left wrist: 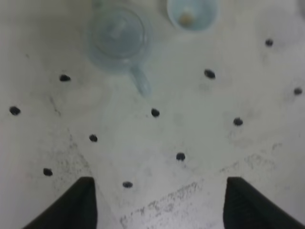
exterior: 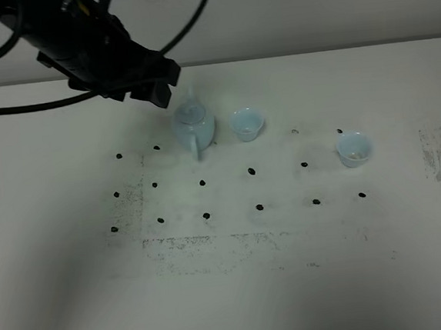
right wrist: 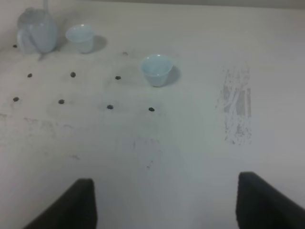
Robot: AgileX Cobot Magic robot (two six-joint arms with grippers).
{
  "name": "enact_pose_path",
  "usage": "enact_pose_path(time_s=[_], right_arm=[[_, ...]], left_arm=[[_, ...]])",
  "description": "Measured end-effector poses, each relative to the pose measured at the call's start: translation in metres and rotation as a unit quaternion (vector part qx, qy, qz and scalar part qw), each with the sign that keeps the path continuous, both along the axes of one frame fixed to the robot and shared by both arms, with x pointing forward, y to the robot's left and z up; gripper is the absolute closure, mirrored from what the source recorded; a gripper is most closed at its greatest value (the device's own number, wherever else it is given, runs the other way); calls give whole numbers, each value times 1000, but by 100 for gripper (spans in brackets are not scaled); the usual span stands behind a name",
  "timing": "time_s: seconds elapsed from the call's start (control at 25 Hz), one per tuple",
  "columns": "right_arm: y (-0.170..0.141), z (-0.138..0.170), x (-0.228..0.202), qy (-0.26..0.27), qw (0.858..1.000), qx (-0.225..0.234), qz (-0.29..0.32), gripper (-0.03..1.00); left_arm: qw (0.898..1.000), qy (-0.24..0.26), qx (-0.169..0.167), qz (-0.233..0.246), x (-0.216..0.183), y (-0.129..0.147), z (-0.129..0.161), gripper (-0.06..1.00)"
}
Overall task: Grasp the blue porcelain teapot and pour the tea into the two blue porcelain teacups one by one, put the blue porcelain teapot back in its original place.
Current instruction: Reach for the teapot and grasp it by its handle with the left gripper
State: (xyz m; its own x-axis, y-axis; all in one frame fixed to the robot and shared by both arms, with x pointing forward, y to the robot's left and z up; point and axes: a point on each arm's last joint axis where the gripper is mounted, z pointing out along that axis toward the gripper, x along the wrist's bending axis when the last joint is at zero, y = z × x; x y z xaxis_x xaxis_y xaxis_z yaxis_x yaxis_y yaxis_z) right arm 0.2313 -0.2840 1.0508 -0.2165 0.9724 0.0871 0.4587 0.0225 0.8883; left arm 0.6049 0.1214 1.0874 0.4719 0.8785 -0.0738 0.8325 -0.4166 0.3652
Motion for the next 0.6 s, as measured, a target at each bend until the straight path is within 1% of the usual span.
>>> enact_pose_path(time_s=[0.08, 0.16, 0.28, 0.4, 0.6], right_arm=[[0, 0, 0, 0, 1000, 0, 0, 38], [0, 0, 0, 0, 1000, 0, 0, 38], [0, 0, 0, 0, 1000, 0, 1, 38], [0, 0, 0, 0, 1000, -1, 1, 38], [0, 0, 0, 0, 1000, -1, 1, 38]], left_arm=[[1000, 20, 21, -10, 5, -13, -9, 43], [998, 40, 33, -19, 10, -24, -16, 44], [999, 30, 30, -27, 24, -41, -20, 45], [998, 27, 31, -38, 29, -56, -28, 45], [997, 39, 38, -49, 34, -72, -50, 45]])
